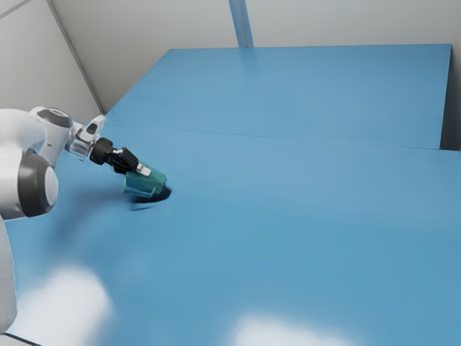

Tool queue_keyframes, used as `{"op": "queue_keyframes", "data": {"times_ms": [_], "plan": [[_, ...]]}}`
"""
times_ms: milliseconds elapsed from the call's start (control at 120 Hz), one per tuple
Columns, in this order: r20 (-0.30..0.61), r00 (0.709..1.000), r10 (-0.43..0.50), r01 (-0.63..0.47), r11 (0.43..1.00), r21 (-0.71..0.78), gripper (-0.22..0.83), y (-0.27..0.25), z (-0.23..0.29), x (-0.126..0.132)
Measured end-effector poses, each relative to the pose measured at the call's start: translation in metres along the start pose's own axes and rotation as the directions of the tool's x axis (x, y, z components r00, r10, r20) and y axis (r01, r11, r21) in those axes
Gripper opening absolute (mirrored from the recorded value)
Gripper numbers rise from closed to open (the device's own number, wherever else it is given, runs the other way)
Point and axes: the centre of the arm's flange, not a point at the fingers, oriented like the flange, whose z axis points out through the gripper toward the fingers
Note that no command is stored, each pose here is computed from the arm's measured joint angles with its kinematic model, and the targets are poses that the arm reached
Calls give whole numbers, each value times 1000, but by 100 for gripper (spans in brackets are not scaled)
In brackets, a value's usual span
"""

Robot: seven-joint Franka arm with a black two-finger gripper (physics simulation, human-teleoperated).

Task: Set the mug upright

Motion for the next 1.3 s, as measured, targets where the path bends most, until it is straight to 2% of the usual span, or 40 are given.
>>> {"op": "queue_keyframes", "data": {"times_ms": [167, 325, 475, 625, 833, 1025, 1300], "plan": [[19, 997, 79, -79, 997, 11, -15, 47, 0, 21], [146, 971, 188, -200, 977, 71, -16, 128, 27, 41], [281, 930, 235, -292, 939, 179, -16, 183, 63, 30], [416, 870, 264, -414, 849, 327, -16, 207, 94, 25], [535, 802, 267, -550, 678, 487, -16, 218, 115, 17], [564, 785, 256, -591, 584, 557, -16, 213, 140, 11], [561, 797, 222, -574, 568, 590, -17, 233, 159, -36]]}}
